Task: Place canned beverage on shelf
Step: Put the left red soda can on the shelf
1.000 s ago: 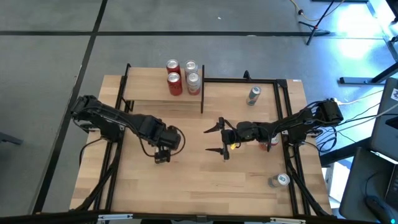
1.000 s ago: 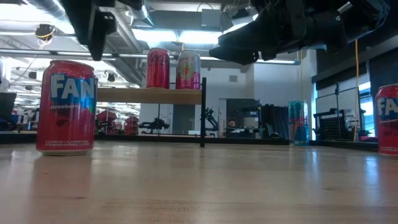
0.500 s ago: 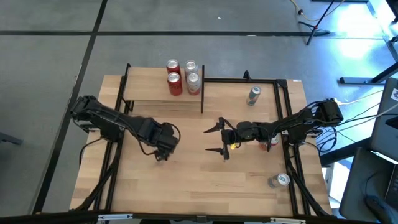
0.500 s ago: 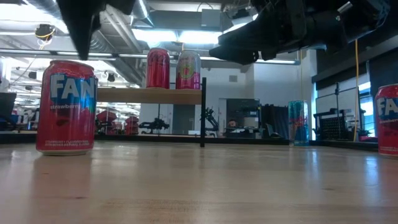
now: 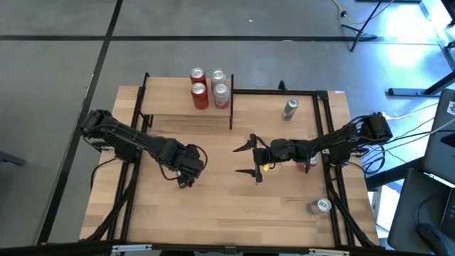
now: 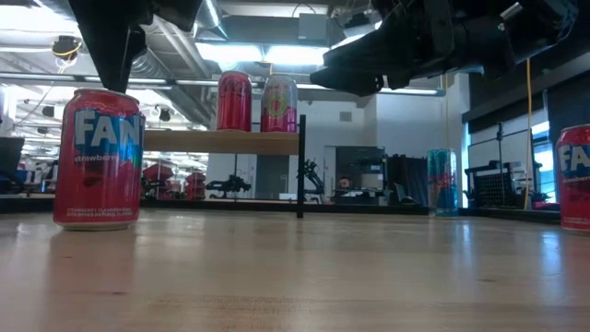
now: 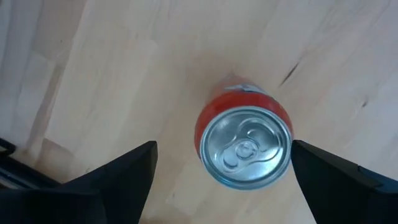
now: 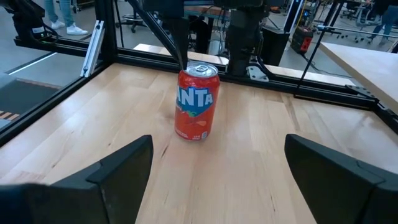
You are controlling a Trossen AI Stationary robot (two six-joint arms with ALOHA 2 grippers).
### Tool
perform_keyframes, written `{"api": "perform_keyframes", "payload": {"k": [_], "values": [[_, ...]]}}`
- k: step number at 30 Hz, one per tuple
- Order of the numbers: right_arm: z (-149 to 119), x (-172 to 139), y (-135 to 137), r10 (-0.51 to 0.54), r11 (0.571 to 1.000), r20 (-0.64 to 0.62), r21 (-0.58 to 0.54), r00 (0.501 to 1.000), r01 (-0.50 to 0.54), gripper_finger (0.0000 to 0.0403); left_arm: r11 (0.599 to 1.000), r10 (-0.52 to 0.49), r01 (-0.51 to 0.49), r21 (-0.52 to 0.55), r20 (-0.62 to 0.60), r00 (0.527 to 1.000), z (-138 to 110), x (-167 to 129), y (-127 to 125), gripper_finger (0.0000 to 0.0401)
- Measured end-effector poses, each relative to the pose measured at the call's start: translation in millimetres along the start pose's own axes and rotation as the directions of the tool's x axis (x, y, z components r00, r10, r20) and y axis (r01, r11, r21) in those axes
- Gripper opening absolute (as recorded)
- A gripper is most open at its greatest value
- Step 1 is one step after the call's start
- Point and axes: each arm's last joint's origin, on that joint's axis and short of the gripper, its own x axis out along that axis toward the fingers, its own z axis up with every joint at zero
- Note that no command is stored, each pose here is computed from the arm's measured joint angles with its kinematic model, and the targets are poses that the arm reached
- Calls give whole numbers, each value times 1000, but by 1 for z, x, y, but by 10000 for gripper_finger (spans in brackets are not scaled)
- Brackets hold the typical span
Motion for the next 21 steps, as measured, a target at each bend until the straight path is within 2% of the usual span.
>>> {"api": "perform_keyframes", "payload": {"k": [12, 21], "values": [[0, 0, 0, 0, 1000, 0, 20, 1000, 0, 351, 999, -36, 36, 9, -14, 999, -2, 19, -3, 343], [0, 0, 0, 0, 1000, 2, 19, 1000, 0, 351, 999, -27, 27, 16, -11, 1000, -2, 24, -1, 343]]}}
